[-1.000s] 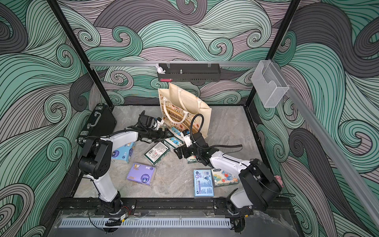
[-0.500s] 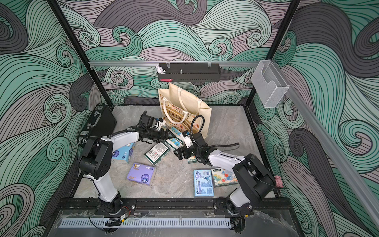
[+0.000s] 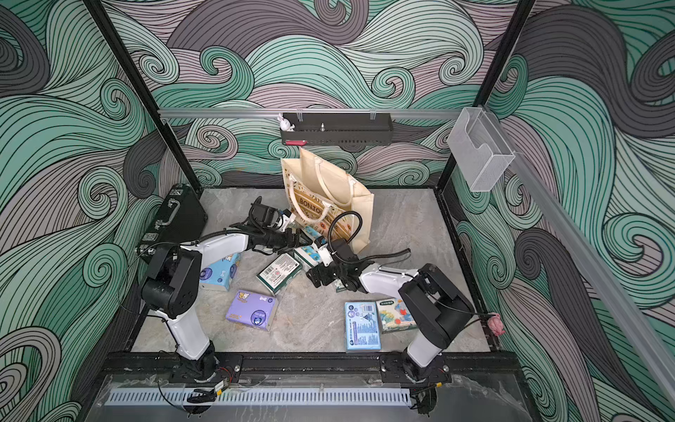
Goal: Put tissues into the canvas bag
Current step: Pick up the pack of facial tissues from the center of the board.
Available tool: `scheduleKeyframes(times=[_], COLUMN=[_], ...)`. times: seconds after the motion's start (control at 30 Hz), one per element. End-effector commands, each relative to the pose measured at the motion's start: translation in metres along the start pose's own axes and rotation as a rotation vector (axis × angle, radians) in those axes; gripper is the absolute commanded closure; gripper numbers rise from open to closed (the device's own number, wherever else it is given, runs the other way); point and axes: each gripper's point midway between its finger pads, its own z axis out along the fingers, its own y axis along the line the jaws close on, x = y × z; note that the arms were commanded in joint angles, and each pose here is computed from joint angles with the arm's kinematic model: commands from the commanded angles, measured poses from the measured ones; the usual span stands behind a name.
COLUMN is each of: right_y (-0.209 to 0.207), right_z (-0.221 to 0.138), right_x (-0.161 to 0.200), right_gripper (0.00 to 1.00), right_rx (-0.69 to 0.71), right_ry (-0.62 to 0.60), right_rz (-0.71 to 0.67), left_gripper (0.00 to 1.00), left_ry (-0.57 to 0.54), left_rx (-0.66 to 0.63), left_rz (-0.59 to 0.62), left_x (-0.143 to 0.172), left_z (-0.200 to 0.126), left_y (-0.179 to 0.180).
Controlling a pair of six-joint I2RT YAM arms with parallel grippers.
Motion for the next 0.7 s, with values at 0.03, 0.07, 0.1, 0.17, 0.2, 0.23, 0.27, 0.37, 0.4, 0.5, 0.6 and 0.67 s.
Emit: scheduleKeyframes(times=[0.03, 0.07, 0.1, 0.17, 0.2, 0.23, 0.27, 0.37, 0.4, 0.5, 0.6, 0.67], right_y=[-0.0092, -0.0093, -0.0091, -0.0091, -0.0093, -0.0087, -0.0090, -0.0091, -0.0093, -0.0096, -0.0088, -0.0076], right_z=[0.0055, 0.0063, 0.0066, 0.0088, 0.0094, 0.0102, 0.0110, 0.0110, 0.0102, 0.0071, 0.0044, 0.0037], right_x=[0.0160, 0.0162, 0.0168, 0.0185, 0.0195, 0.0205, 0.0217, 0.0217, 0.0210, 0.0181, 0.0174, 0.0179], right_gripper=[0.13, 0.14, 0.15, 0.18, 0.20, 0.21, 0.22, 0.27, 0.31, 0.37, 0.38, 0.40], right_rx=[0.061, 0.061, 0.063, 0.063, 0.063, 0.062, 0.061, 0.063, 0.065, 0.071, 0.067, 0.061], right_ry=[0.066, 0.070, 0.074, 0.086, 0.094, 0.101, 0.106, 0.108, 0.105, 0.089, 0.076, 0.075], right_rz=[-0.025, -0.026, -0.028, -0.030, -0.030, -0.032, -0.032, -0.035, -0.037, -0.042, -0.047, -0.053], left_gripper=[0.06, 0.06, 0.06, 0.06, 0.06, 0.06, 0.06, 0.06, 0.06, 0.06, 0.06, 0.06], left_ry=[0.032, 0.033, 0.036, 0.035, 0.035, 0.037, 0.036, 0.038, 0.037, 0.040, 0.033, 0.024], left_rx=[0.013, 0.012, 0.012, 0.011, 0.011, 0.011, 0.010, 0.011, 0.011, 0.000, -0.015, -0.015], left_rz=[0.014, 0.014, 0.013, 0.013, 0.014, 0.014, 0.013, 0.011, 0.012, 0.019, 0.029, 0.035], left_x=[0.0009, 0.0009, 0.0014, 0.0010, 0.0009, 0.0012, 0.0008, 0.0012, 0.0003, 0.0001, -0.0017, -0.0041], left_z=[0.0048, 0.0048, 0.0050, 0.0049, 0.0045, 0.0046, 0.0043, 0.0041, 0.0035, 0.0015, -0.0018, -0.0048], left_y=[-0.0050, -0.0046, -0.0047, -0.0048, -0.0055, -0.0052, -0.0050, -0.0048, -0.0052, -0.0049, -0.0030, -0.0038])
